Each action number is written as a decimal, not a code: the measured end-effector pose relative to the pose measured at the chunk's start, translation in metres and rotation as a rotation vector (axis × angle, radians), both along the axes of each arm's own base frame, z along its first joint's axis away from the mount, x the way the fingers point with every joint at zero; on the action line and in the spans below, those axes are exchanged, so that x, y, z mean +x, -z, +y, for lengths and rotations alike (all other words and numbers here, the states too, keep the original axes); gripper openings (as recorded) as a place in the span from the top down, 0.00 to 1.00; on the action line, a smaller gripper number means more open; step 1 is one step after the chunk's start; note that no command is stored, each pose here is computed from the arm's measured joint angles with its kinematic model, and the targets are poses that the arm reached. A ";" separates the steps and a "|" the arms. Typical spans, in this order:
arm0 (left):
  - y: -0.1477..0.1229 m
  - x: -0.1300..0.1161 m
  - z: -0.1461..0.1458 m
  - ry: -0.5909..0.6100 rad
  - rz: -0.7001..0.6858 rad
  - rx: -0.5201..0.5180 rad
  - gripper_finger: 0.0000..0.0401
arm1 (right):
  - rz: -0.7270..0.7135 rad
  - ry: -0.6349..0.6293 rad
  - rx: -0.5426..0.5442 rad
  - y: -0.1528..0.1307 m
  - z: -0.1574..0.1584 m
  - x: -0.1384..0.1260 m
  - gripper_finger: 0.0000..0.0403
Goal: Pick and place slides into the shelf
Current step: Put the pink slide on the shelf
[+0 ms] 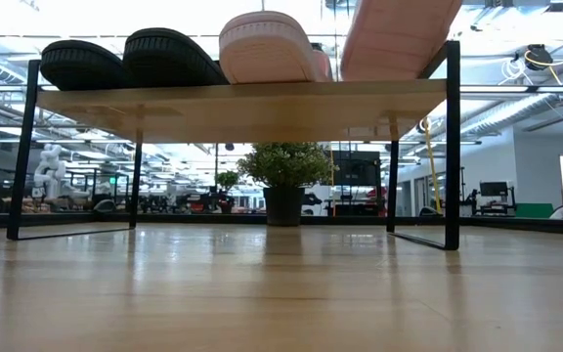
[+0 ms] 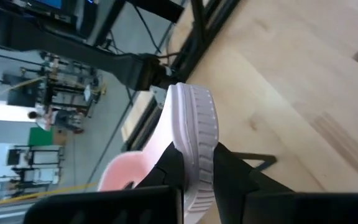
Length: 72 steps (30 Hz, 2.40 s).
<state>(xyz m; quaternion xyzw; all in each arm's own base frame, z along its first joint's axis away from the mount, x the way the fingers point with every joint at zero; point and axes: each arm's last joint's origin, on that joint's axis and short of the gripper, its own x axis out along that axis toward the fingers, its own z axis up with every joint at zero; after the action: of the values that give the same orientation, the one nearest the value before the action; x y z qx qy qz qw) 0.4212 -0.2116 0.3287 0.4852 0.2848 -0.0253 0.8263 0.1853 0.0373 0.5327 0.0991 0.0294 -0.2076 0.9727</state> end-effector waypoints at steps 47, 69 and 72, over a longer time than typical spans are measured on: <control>0.029 0.009 0.031 -0.062 0.159 -0.212 0.93 | -0.007 -0.004 0.003 -0.001 0.000 0.000 0.78; 0.017 0.016 0.039 -0.071 0.050 -0.358 0.94 | 0.002 -0.056 0.009 0.001 0.002 0.003 0.78; 0.020 0.017 0.043 -0.084 0.050 -0.370 0.94 | 0.006 -0.056 0.009 0.002 0.003 0.005 0.78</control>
<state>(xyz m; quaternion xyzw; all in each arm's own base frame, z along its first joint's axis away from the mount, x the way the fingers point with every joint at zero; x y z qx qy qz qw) 0.4381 -0.1689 0.3089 0.3118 0.3157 -0.0549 0.8945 0.1903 0.0402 0.5312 0.1020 0.0360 -0.1807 0.9776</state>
